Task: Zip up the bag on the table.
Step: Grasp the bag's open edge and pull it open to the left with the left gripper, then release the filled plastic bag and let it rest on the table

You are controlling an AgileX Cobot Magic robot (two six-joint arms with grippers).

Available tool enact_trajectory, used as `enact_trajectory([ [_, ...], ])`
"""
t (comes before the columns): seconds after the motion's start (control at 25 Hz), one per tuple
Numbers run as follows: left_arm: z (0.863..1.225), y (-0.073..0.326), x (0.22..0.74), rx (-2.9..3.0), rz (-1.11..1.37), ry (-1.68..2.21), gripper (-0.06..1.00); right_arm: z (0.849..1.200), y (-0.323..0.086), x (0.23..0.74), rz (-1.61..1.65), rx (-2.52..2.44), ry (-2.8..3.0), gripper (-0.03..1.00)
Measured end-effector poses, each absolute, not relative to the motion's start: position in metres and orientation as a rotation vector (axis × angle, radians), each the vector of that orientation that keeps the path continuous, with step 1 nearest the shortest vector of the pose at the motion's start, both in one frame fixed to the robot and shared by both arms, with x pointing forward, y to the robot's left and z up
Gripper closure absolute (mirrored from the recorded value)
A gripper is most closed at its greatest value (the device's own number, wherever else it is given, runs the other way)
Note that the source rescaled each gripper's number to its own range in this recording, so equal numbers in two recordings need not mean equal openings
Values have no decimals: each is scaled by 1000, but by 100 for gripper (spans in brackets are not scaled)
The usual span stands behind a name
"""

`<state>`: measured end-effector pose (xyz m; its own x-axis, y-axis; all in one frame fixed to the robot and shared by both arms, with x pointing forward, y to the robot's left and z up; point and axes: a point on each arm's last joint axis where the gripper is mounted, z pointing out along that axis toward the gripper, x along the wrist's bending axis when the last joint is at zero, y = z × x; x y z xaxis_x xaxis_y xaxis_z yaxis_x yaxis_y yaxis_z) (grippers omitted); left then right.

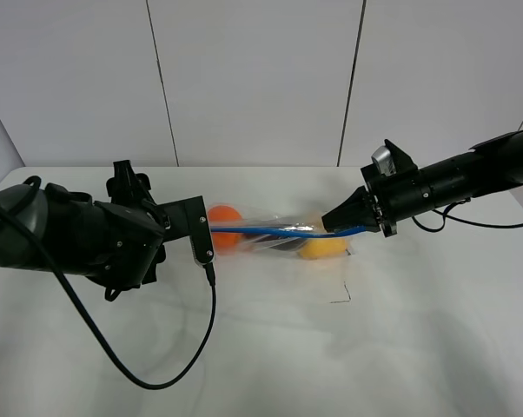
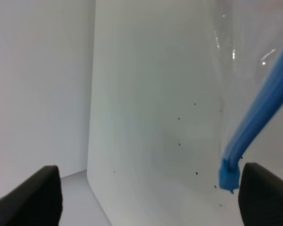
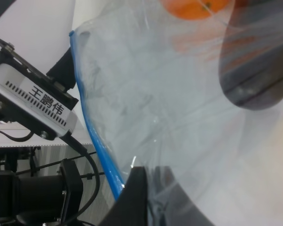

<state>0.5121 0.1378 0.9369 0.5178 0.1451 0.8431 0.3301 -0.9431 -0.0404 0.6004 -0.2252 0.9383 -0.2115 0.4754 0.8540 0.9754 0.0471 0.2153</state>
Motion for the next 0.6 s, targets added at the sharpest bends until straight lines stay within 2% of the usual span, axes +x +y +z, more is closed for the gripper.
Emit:
enact_trajectory([
  [0.32, 938, 139, 512, -2551, -1413, -464, 15, 938, -225, 600, -1103, -1462, -1746, 97],
  [0.52, 938, 139, 512, -2550, -1425, -507, -1, 938, -225, 600, -1103, -1462, -1746, 97],
  [0.6, 938, 139, 512, -2551, -1423, -511, -4, 938, -225, 600, -1103, -1462, -1746, 97],
])
